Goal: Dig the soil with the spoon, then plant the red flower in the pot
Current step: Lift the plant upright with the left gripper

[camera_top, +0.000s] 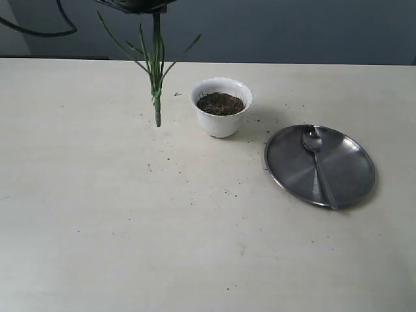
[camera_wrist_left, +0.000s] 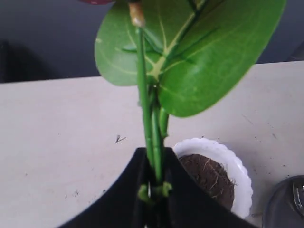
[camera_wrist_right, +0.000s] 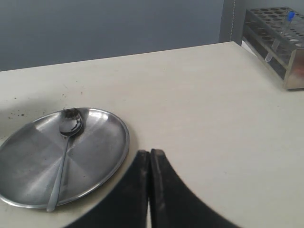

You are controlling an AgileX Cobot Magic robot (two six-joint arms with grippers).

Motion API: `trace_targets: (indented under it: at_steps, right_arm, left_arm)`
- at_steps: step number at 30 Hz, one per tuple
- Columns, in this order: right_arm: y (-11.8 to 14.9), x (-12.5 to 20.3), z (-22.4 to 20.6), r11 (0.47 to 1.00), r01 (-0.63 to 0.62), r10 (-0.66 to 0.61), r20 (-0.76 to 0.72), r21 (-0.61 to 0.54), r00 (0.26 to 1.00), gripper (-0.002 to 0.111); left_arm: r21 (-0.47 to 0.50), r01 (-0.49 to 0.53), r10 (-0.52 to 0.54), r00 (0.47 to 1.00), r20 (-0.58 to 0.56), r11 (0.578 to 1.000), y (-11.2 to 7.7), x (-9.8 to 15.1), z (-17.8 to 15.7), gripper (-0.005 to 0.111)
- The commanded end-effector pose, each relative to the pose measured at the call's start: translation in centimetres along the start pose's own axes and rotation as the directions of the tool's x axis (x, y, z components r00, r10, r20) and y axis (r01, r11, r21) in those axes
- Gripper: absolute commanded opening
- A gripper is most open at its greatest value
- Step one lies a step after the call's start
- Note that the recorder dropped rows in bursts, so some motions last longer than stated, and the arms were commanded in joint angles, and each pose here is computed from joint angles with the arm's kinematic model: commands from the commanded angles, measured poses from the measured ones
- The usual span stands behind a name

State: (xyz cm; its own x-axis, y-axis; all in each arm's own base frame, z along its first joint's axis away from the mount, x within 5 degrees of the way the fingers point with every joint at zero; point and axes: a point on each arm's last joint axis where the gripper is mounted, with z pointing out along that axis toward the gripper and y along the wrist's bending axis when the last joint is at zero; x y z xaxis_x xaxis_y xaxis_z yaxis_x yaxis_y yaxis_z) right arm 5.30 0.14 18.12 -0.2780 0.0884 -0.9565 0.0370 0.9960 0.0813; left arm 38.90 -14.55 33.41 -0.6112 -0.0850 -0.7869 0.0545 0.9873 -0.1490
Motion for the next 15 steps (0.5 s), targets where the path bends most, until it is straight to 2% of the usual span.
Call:
trace_targets:
  at_steps: [1, 7, 12, 15]
  right_arm:
    - [0.0, 0.0, 0.0, 1.0, 0.002, -0.002, 0.011, 0.004, 1.0, -0.001]
    - [0.0, 0.0, 0.0, 1.0, 0.002, -0.002, 0.011, 0.004, 1.0, -0.001]
    - [0.0, 0.0, 0.0, 1.0, 0.002, -0.002, 0.014, 0.004, 1.0, -0.001]
    - [0.0, 0.0, 0.0, 1.0, 0.002, -0.002, 0.014, 0.004, 1.0, -0.001]
  left_arm:
    - [0.1, -0.093, 0.086, 0.994, 0.071, 0.991, -1.0, -0.7, -0.7, 0.0]
    - [0.151, -0.162, 0.131, 0.972, 0.197, 0.975, -1.3, -1.3, -2.1, 0.0]
    - [0.21, -0.199, 0.119, 0.931, 0.344, 0.957, -0.3, 1.1, -4.9, 0.0]
    - [0.213, -0.283, 0.165, 0.88, 0.445, 0.935, -0.1, 1.8, -6.4, 0.0]
